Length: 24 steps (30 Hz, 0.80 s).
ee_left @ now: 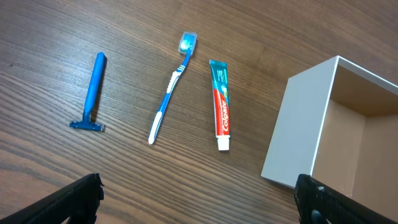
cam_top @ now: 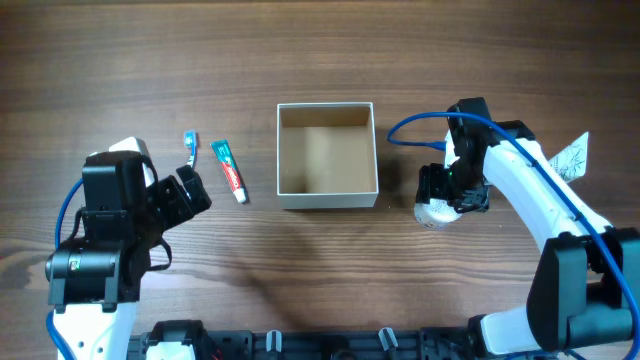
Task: Pack container
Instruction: 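Reach the right gripper down and grasp the white cotton-swab tub, then lift the tub and carry it over the box with the right gripper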
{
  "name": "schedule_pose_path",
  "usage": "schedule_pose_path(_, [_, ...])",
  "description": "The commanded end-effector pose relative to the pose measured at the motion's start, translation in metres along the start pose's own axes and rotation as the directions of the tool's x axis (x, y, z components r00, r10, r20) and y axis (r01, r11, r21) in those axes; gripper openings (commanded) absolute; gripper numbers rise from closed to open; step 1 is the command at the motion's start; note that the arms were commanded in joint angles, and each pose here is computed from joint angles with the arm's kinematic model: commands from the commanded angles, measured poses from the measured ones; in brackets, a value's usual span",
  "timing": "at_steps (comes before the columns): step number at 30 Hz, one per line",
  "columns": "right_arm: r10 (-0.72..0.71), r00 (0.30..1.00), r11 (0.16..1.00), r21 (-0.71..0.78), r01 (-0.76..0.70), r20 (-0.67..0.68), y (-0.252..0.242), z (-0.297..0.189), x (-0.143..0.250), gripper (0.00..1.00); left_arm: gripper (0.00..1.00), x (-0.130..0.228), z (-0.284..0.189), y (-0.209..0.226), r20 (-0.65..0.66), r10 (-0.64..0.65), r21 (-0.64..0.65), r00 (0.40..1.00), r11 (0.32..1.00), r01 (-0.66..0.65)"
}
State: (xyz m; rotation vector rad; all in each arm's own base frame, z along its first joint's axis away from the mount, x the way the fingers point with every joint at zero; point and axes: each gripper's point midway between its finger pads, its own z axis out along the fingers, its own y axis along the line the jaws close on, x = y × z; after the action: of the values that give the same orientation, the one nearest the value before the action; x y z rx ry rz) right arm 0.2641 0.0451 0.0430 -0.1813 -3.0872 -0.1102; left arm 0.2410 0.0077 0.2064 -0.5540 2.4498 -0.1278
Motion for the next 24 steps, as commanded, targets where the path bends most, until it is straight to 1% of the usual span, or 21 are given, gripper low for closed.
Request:
schedule_pose_path(1, [0.005,0.999,1.000,-0.003,-0.005,-0.035,0.001,0.005,0.007,0.62,1.00,-0.005,-0.005,-0.005,0.017,-0.014,0.021,1.000,1.000,0.014])
schedule_pose_path(4, [0.005,0.999,1.000,-0.003,-0.005,-0.037,0.000,0.005,0.007,0.54,1.00,-0.005,-0.005,-0.005,0.017,-0.014,0.022,1.000,1.000,0.014])
schedule_pose_path(5, [0.005,0.999,1.000,-0.003,-0.005,-0.036,0.000,0.005,0.007,0.43,1.00,-0.005,-0.005,-0.005,0.017,-0.014,0.021,1.000,1.000,0.014])
schedule_pose_path(6, [0.006,0.999,1.000,-0.003,-0.006,-0.036,0.000,0.005,0.007,0.26,1.00,-0.005,-0.005,-0.005,0.017,-0.014,0.021,1.000,1.000,0.014])
schedule_pose_path(7, [0.007,0.999,1.000,-0.003,-0.007,-0.035,0.001,0.005,0.007,0.06,1.00,-0.005,-0.005,-0.005,0.017,-0.014,0.022,1.000,1.000,0.014])
schedule_pose_path(8, [0.010,0.999,1.000,-0.003,-0.010,-0.034,0.001,0.004,0.006,0.04,1.00,-0.005,-0.005,-0.005,0.017,-0.014,0.021,1.000,1.000,0.014])
schedule_pose_path(11, [0.005,1.000,1.000,-0.001,-0.005,-0.020,0.002,-0.006,0.005,0.04,1.00,-0.005,-0.005,-0.005,0.017,-0.014,0.021,1.000,1.000,0.013])
schedule_pose_path(13, [-0.024,0.999,1.000,0.017,0.024,0.022,0.008,-0.025,0.001,0.04,1.00,-0.005,-0.005,-0.005,0.017,-0.014,0.021,1.000,1.000,0.013])
schedule_pose_path(15, [-0.098,0.988,0.995,0.023,0.096,0.120,0.027,-0.063,-0.004,0.04,1.00,-0.005,-0.005,-0.005,0.017,-0.014,0.021,1.000,1.000,0.014])
schedule_pose_path(18, [-0.130,0.959,0.992,0.036,0.125,0.253,0.050,-0.112,-0.008,0.04,1.00,-0.005,-0.005,-0.005,0.017,-0.014,0.021,1.000,1.000,0.013])
schedule_pose_path(21, [-0.162,0.903,0.986,0.042,0.159,0.397,0.075,-0.167,-0.011,0.04,1.00,-0.005,-0.005,-0.005,0.017,-0.014,0.021,1.000,1.000,0.014])
schedule_pose_path(24, [-0.185,0.847,0.976,-0.008,0.218,0.498,0.107,-0.210,-0.016,0.04,1.00,-0.005,-0.005,-0.005,0.013,-0.014,0.020,1.000,1.000,0.014])
